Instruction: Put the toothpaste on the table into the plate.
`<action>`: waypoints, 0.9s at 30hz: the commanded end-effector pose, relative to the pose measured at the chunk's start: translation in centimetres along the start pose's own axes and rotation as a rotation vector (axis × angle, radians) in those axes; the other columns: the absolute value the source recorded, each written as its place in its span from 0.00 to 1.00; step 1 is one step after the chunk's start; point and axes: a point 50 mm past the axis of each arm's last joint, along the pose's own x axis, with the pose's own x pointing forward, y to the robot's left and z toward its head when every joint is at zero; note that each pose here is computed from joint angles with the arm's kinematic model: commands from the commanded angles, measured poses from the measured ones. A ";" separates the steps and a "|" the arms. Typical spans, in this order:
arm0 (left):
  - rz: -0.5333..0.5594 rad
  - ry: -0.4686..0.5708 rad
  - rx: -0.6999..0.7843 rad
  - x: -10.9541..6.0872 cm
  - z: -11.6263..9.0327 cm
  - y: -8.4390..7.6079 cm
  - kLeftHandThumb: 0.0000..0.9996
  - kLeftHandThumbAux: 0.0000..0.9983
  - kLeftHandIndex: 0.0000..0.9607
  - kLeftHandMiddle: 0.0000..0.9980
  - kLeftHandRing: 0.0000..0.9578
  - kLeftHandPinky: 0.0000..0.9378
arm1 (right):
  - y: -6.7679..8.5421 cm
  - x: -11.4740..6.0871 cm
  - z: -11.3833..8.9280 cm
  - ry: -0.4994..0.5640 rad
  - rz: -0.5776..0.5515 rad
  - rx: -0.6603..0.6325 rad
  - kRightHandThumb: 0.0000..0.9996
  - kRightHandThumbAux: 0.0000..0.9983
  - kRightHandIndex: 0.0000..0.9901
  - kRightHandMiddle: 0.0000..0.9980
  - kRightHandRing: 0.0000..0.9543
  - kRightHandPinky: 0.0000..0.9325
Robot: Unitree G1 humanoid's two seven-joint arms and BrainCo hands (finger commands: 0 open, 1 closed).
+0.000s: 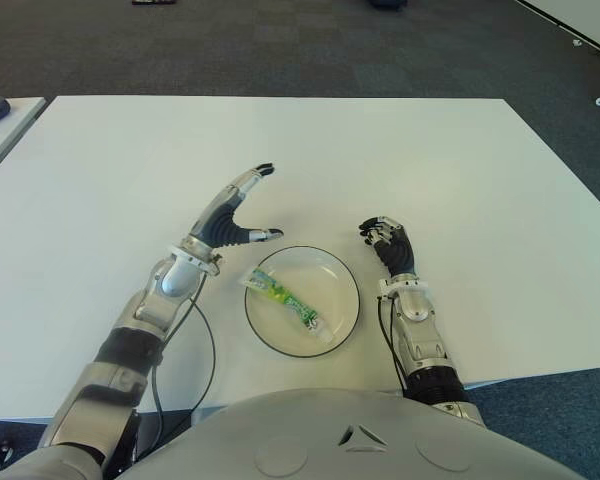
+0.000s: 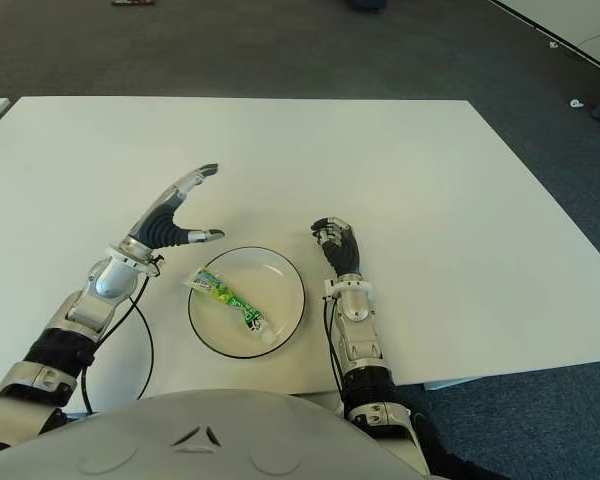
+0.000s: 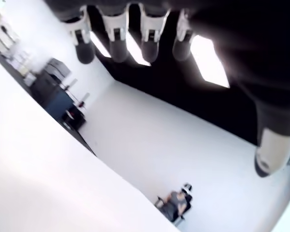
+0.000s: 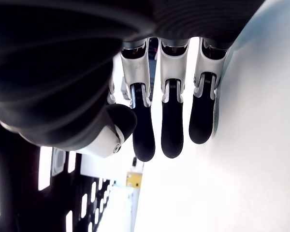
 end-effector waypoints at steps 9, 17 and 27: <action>0.266 0.143 -0.102 -1.1 -0.8 1.8 0.00 0.53 0.07 0.09 0.05 0.02 | 0.1 0.2 -0.1 0.007 0.010 0.008 0.71 0.73 0.43 0.45 0.44 0.45; 0.424 0.287 -0.141 -2.9 -4.3 1.9 0.00 0.58 0.12 0.14 0.15 0.20 | 0.1 0.4 -0.1 0.015 0.004 0.005 0.71 0.73 0.42 0.44 0.43 0.45; 0.586 0.352 -0.305 -3.8 -5.2 0.1 0.01 0.64 0.10 0.18 0.23 0.31 | 0.2 0.6 0.1 0.010 0.002 0.008 0.71 0.73 0.43 0.44 0.43 0.45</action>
